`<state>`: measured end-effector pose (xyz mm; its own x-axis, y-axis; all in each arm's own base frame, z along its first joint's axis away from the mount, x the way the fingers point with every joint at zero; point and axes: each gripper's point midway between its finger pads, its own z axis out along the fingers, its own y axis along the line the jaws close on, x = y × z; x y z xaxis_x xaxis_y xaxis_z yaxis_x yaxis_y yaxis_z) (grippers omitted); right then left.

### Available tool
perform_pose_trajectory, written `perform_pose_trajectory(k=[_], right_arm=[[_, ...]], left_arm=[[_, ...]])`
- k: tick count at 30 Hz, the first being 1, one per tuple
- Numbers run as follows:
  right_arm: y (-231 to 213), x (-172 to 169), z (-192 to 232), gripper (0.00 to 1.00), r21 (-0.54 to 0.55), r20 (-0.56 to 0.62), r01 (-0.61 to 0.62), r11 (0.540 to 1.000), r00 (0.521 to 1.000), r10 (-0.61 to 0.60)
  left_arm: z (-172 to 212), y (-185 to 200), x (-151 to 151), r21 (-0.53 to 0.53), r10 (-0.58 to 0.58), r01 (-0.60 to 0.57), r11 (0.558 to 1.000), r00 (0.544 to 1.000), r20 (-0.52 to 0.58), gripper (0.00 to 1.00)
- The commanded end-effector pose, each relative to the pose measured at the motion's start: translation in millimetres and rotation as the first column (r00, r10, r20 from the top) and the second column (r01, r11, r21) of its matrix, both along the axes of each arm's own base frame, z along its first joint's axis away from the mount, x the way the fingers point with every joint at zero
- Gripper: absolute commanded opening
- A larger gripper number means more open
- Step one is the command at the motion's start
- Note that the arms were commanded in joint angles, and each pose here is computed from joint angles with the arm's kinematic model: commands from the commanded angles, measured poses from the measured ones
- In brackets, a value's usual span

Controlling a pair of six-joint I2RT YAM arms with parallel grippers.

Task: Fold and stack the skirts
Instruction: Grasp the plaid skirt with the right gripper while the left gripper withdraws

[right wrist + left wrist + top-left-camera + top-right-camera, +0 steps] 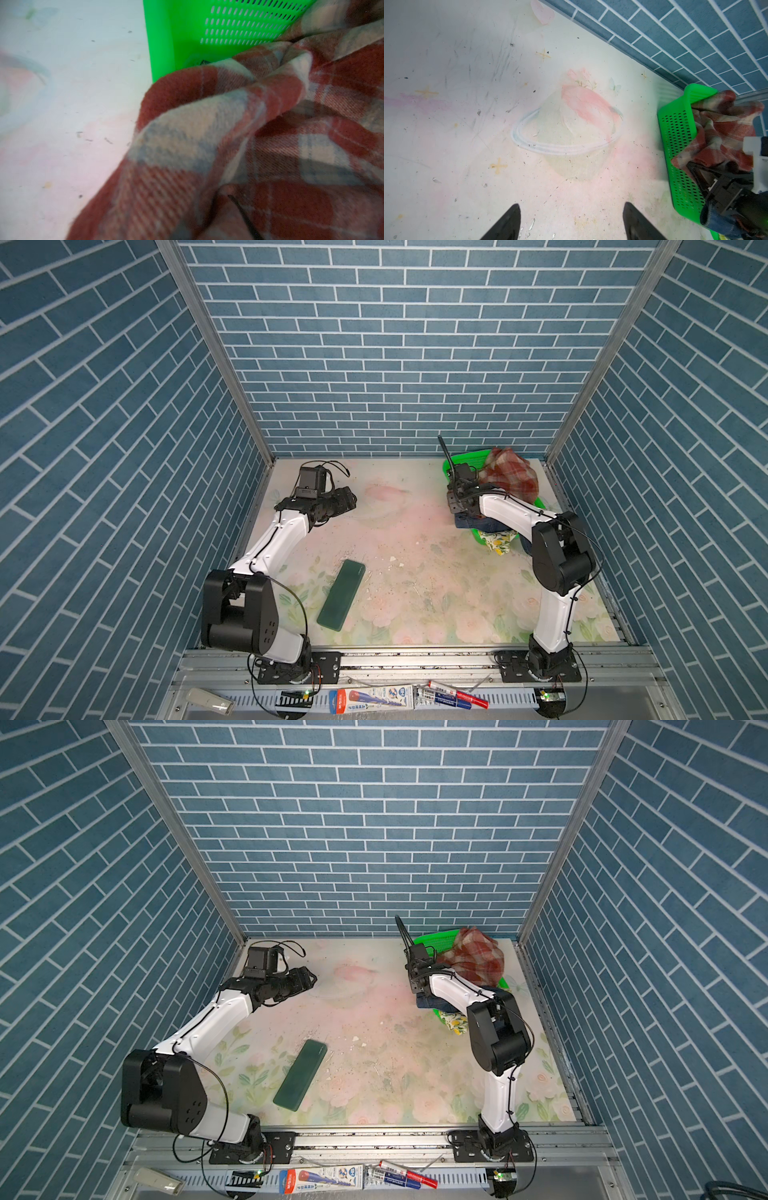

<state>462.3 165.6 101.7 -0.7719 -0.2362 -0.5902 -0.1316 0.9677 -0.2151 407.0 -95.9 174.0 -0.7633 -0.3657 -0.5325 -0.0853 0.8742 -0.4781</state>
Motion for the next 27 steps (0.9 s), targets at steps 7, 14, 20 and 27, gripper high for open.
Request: perform_pose_trajectory(k=[7, 14, 20, 27], right_arm=[[-79.9, -1.0, -3.1, 0.46, 0.031, -0.024, 0.214, 0.976, 0.977, -0.213], [-97.2, 11.3, -0.2, 0.46, 0.043, -0.003, 0.205, 0.978, 0.979, -0.205], [-93.8, 12.1, -1.0, 0.47, 0.034, 0.009, 0.078, 0.996, 0.997, -0.078], [-83.3, 0.8, 32.4, 0.58, 0.103, 0.092, -0.079, 0.991, 0.993, 0.070]], left_arm=[[21.8, 9.5, -3.2, 0.088, -0.032, 0.029, 0.996, 0.999, 0.034, 0.80], [34.5, 14.3, -9.4, 0.129, -0.046, 0.037, 0.991, 0.996, 0.070, 0.80], [40.7, 13.3, -11.4, 0.130, -0.058, 0.045, 0.990, 0.993, 0.100, 0.80], [47.2, 15.1, -12.2, 0.147, -0.060, 0.044, 0.988, 0.993, 0.105, 0.82]])
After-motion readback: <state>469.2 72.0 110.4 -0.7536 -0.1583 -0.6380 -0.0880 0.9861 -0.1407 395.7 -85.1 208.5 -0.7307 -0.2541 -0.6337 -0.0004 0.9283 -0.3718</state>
